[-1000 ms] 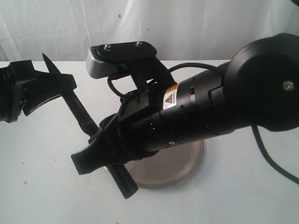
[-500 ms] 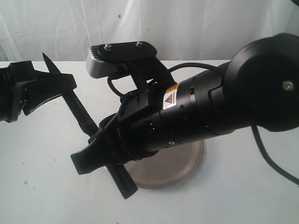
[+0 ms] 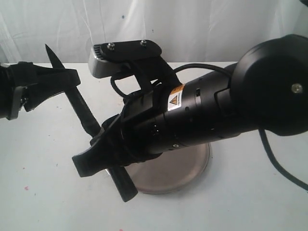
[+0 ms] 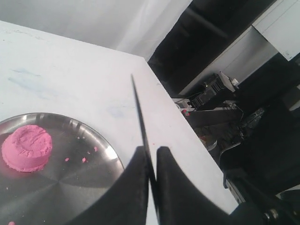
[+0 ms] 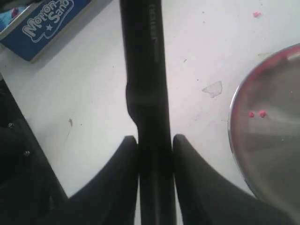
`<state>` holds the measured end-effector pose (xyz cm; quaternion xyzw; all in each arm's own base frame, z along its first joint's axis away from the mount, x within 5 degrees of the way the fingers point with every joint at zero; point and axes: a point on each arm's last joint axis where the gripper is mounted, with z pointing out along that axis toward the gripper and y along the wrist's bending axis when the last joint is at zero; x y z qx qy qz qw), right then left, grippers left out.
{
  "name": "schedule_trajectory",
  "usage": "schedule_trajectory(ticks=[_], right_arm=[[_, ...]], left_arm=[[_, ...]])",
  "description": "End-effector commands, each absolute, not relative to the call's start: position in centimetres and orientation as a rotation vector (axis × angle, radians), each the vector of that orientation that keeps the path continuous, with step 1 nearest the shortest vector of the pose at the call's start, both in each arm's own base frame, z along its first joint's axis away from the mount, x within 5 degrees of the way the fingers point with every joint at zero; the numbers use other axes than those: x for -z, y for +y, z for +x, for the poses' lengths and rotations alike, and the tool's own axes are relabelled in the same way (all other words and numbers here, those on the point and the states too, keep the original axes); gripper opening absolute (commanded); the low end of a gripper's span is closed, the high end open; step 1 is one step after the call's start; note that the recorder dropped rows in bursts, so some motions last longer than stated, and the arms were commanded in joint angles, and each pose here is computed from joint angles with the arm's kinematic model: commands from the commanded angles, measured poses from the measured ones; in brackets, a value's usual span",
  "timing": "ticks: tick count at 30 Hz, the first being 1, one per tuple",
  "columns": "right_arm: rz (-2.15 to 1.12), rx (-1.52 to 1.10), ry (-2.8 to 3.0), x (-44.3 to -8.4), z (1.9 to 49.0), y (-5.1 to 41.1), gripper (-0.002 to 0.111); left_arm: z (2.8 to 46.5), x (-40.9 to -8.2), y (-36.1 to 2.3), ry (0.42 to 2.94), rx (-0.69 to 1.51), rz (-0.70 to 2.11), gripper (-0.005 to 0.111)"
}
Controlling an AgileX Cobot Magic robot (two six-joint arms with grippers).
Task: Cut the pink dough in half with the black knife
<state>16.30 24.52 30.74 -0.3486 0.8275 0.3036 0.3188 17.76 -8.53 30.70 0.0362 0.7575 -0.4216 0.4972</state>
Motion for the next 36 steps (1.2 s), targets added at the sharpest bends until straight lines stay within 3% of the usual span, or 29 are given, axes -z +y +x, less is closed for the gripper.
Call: schedule_trajectory(ticks=[1,5,10,15,25,36], right_arm=[[-0.867,-0.818,2.113,-31.7,16.5,24.5,0.036],[-0.888,-0.802,2.092,-31.7,16.6,24.5,0.047],[-0.924,-0.726,2.085,-31.5,17.4,23.8,0.048],[-1.136,-0.587,2.177,-30.2,18.2,21.5,0.048],[-1.459,-0.854,1.891,-32.4,15.4,21.6,0.047],[-1.459,-0.900,1.705,-31.7,15.3,22.2,0.047]], left_arm=[[17.8,-30.6,-8.4,1.828,0.987,0.094,0.000],[17.8,-30.6,-8.4,1.828,0.987,0.094,0.000],[17.8,-30.7,-8.4,1.812,0.960,0.139,0.000],[17.4,-33.2,-9.2,1.759,0.936,0.429,0.000],[16.1,-34.6,-6.4,1.656,1.056,0.644,0.000],[15.0,-35.8,-6.8,1.503,1.202,0.716,0.000]])
